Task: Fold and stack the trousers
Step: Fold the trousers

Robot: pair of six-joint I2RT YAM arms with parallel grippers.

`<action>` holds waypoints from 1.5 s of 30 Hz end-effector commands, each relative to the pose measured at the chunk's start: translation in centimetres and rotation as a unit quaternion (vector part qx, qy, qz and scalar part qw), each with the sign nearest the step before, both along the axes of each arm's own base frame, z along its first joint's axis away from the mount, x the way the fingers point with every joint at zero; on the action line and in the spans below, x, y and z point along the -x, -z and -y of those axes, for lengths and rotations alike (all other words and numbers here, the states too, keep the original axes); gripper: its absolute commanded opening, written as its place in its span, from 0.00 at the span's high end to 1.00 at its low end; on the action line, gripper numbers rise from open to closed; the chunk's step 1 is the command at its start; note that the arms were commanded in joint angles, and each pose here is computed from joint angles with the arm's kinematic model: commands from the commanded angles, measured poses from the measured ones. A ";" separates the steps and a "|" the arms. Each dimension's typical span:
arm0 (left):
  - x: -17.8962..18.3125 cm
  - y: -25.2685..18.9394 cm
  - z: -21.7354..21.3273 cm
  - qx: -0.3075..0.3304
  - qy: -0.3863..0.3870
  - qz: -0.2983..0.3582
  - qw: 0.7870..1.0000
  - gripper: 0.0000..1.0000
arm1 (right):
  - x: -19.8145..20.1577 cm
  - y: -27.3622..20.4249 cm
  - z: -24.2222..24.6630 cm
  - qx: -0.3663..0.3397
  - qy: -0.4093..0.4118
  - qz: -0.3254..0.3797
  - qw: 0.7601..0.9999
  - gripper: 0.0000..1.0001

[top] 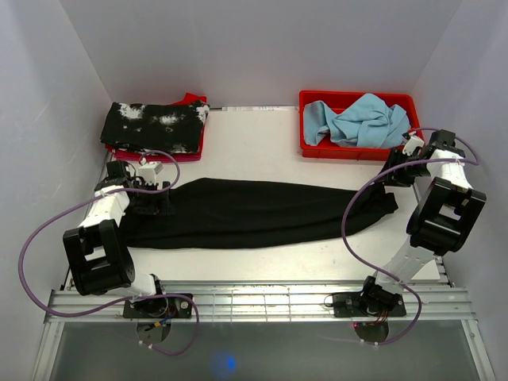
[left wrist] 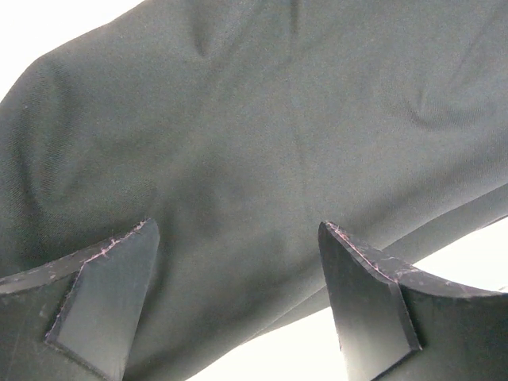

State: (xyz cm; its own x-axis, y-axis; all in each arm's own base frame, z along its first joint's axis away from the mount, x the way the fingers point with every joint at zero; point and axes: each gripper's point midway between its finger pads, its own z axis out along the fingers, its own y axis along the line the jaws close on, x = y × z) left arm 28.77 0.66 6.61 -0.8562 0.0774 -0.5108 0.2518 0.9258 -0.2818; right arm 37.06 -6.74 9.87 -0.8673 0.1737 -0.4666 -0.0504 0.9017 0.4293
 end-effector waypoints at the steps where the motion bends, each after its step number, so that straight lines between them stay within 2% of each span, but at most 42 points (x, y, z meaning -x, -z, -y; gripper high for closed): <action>1: -0.4 -0.3 0.1 0.004 0.002 0.011 1.000 0.07 | -0.4 0.4 -0.1 -0.004 -0.005 0.010 1.000 0.49; 2: -0.3 -0.3 0.2 0.004 0.003 0.011 1.000 0.07 | -0.3 0.5 -0.1 -0.004 -0.007 0.009 1.000 0.48; 3: -0.2 -0.2 0.2 0.005 0.001 0.007 1.000 0.07 | -0.2 0.7 0.0 -0.003 -0.006 0.006 1.000 0.41; 5: -0.2 -0.2 0.2 0.005 0.001 0.006 1.000 0.07 | 0.2 1.2 -0.3 -0.006 -0.011 -0.001 1.000 0.36; 11: -0.4 -0.2 0.2 0.005 -0.001 0.006 1.000 0.07 | 1.2 2.4 -1.2 -0.033 -0.019 -0.025 0.999 0.38; 17: -0.5 -0.3 0.1 0.003 -0.003 0.006 1.000 0.07 | 2.0 1.9 -2.3 -0.059 -0.040 -0.033 0.997 0.59; 20: -0.3 -0.2 0.1 0.004 -0.003 0.005 1.000 0.07 | 1.8 0.5 -2.6 -0.068 -0.055 -0.019 0.996 0.81; 21: -0.3 -0.1 0.1 0.004 -0.003 0.004 1.000 0.07 | 2.0 0.0 -2.8 -0.072 -0.062 -0.020 0.995 0.92; 24: -0.1 0.2 0.0 0.001 -0.006 0.000 1.000 0.07 | 2.0 -1.9 -2.7 -0.072 -0.073 -0.019 0.995 0.92; 28: 0.2 0.6 -0.4 -0.010 -0.012 -0.007 1.000 0.07 | 2.4 -4.9 -1.5 -0.030 -0.116 -0.003 0.993 0.92; 31: 0.4 0.9 -0.4 -0.011 -0.012 -0.011 1.000 0.08 | 4.0 -4.9 -0.4 0.006 -0.149 -0.028 0.988 0.92; 34: 0.6 1.1 -0.3 -0.010 -0.012 -0.016 1.000 0.08 | 5.1 -4.0 1.0 0.056 -0.215 -0.031 0.975 0.92; 39: 0.6 1.3 -0.4 -0.010 -0.006 -0.021 1.000 0.08 | 6.0 -1.4 3.3 0.142 -0.317 -0.011 0.938 0.92; 42: 0.3 1.1 -0.5 -0.014 -0.001 -0.020 1.000 0.08 | 7.4 -1.0 2.8 0.133 -0.347 -0.016 0.928 0.92; 45: 0.3 1.1 -0.5 -0.013 0.002 -0.019 1.000 0.08 | 8.9 -0.7 1.3 0.089 -0.347 -0.036 0.933 0.69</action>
State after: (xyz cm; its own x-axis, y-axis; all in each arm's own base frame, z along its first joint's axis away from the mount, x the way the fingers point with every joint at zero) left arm 27.71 1.04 4.60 -0.8925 0.0739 -0.4449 0.2178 0.9344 -0.2817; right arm 29.84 -8.51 9.85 -0.8090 -0.4575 -0.3690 -0.5672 0.7724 0.2859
